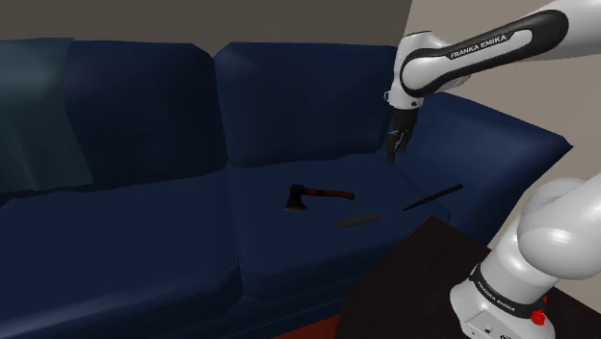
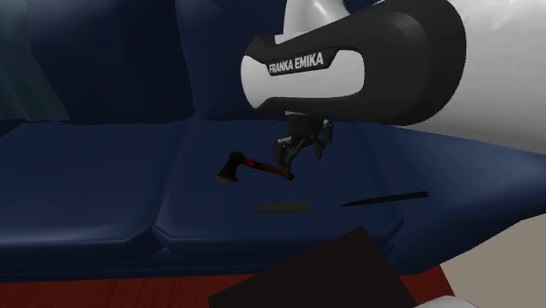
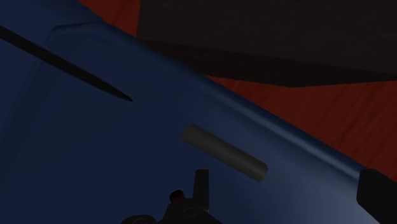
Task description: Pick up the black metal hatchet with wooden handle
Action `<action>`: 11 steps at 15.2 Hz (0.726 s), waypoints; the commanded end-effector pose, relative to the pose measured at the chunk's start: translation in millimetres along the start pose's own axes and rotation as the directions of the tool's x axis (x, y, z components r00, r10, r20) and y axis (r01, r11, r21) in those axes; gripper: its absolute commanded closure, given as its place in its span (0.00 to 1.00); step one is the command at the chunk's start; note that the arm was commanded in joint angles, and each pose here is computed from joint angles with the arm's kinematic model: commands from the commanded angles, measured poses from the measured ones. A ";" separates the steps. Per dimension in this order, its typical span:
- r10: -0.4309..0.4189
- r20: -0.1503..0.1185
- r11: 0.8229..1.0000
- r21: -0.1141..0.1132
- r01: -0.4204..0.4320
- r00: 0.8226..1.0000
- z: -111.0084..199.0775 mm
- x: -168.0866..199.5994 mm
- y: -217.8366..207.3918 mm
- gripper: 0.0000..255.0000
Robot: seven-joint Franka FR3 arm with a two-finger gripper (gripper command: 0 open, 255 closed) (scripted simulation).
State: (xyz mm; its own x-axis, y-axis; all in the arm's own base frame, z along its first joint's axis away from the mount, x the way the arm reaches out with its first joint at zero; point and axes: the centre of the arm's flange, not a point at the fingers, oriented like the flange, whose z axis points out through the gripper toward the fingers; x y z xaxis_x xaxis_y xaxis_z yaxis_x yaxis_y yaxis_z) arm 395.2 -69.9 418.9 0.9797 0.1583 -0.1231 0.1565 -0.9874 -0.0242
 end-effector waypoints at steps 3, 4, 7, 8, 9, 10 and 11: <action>-0.081 -0.016 0.997 0.005 0.081 0.997 34.6 36.1 14.7 0.00; -0.101 -0.019 0.995 0.006 0.101 0.995 42.8 45.5 18.1 0.00; -0.159 -0.030 0.987 0.010 0.160 0.987 67.1 74.4 26.8 0.00; -0.179 -0.034 0.984 0.011 0.179 0.983 75.1 84.1 29.3 0.00; -0.198 -0.038 0.980 0.011 0.199 0.979 83.1 94.0 31.6 0.00; -0.217 -0.041 0.976 0.012 0.218 0.975 91.1 103.9 33.7 0.00; -0.236 -0.045 0.971 0.013 0.237 0.971 99.1 113.9 35.6 0.00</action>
State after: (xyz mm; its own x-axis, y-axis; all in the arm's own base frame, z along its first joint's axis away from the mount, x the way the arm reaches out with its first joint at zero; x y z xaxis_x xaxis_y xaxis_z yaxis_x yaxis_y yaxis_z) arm 489.8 -85.4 317.1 0.9273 0.3668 -0.0746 0.3627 -0.9297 -0.0634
